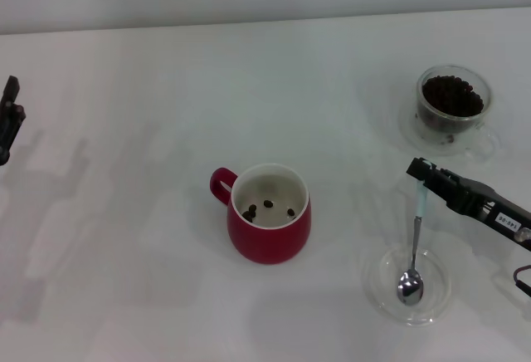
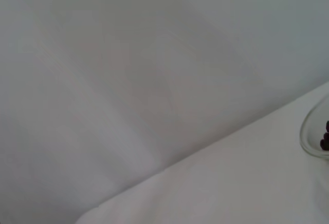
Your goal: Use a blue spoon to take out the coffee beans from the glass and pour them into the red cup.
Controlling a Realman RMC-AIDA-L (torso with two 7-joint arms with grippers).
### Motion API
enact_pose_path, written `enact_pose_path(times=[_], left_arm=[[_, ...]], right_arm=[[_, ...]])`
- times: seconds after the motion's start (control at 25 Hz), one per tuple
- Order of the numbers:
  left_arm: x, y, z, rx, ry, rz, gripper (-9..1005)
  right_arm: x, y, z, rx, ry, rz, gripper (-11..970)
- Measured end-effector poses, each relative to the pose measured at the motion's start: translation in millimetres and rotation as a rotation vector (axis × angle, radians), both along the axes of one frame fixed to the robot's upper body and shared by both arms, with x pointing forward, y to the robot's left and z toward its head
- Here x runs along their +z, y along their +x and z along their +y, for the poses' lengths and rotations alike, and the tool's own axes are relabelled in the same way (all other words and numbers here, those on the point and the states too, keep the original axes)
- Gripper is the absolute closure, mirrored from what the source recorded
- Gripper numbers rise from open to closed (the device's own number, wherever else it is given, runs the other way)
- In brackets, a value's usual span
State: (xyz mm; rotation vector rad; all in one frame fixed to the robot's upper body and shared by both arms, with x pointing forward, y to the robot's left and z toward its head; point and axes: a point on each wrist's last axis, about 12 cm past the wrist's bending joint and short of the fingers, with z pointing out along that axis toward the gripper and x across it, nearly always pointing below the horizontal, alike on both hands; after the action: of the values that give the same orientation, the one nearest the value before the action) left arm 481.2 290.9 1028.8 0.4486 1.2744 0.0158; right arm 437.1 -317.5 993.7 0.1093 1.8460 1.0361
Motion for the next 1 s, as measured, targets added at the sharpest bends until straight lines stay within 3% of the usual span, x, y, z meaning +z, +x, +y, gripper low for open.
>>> enact_pose_path(times=[0.76,1.0], left_arm=[[-1.6,2.6,5,0.019,0.016,0.019,285],[-1.3,2.9,7,0.032,0.013,0.019,285]], right_arm=[[-0.2,4.8,2,-0.009,0.011,0.014,682],[10.4,15.3,-6,-0.023,-0.007,-0.055,669]])
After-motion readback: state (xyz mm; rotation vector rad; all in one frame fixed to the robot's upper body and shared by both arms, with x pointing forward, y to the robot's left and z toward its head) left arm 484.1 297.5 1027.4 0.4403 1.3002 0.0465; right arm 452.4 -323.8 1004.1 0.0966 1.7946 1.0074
